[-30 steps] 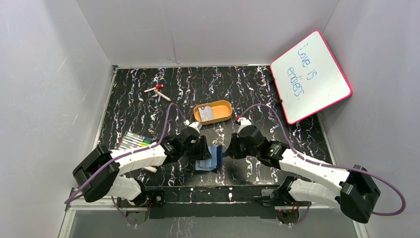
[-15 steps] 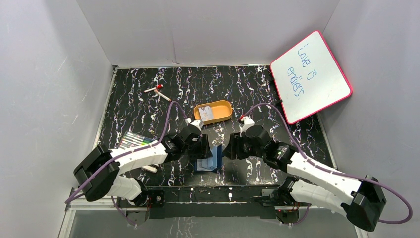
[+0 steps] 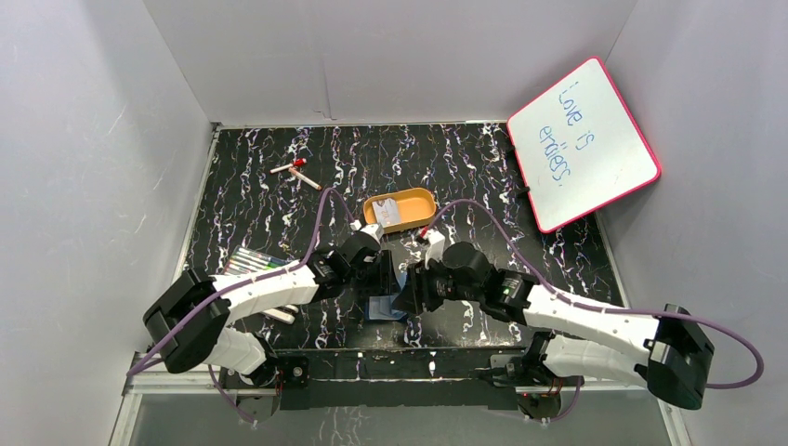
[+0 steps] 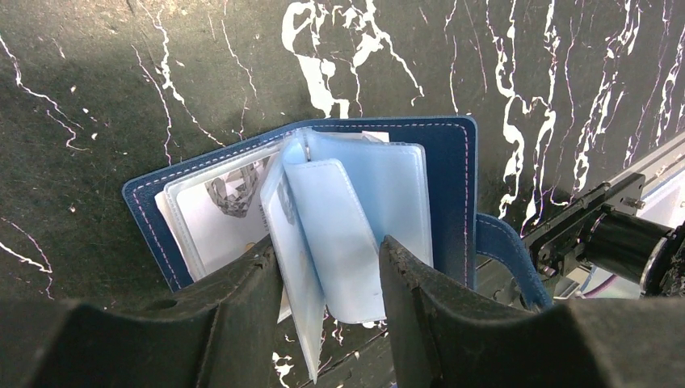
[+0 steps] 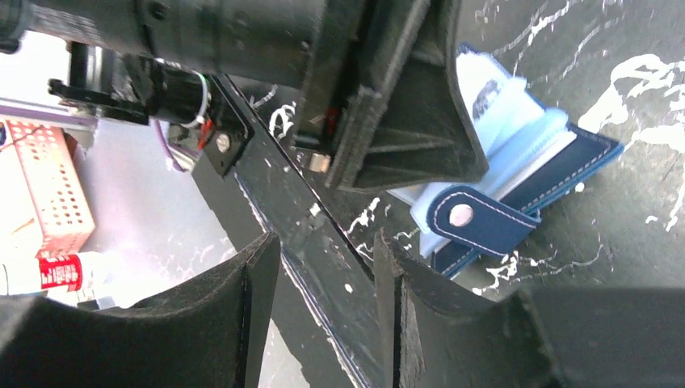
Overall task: Put the credit cards into the card holder
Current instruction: Open the card holder at the center of the board.
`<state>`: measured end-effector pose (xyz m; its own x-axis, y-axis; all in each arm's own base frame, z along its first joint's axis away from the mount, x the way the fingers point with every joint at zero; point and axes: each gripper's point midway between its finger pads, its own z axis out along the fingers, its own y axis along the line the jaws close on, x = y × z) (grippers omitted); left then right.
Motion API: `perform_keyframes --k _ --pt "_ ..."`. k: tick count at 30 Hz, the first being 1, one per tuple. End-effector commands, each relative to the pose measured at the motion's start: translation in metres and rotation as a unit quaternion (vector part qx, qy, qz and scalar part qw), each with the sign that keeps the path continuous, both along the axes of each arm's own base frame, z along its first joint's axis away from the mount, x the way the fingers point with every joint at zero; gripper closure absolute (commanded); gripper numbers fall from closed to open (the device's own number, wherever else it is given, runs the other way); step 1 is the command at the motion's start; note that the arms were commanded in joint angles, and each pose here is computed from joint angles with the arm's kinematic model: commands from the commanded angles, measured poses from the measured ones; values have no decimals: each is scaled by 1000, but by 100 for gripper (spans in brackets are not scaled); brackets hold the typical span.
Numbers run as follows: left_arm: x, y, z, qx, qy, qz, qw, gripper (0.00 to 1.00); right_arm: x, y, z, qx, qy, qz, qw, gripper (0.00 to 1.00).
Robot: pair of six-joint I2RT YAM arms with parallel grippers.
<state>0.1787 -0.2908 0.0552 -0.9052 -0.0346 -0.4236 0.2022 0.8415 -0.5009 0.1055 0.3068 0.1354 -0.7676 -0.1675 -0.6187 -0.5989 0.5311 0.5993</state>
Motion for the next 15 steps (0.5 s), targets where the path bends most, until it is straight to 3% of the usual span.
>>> perform_keyframes --k 1,5,15 --pt "5 -8 11 -8 -10 -9 1000 55 8 14 48 87 -60 -10 994 45" --pt "5 -9 10 -7 -9 -10 1000 55 1 16 51 85 -88 1 993 45" --pt "6 -12 12 -10 -9 -10 1000 55 -5 17 0 34 -46 6 998 49"
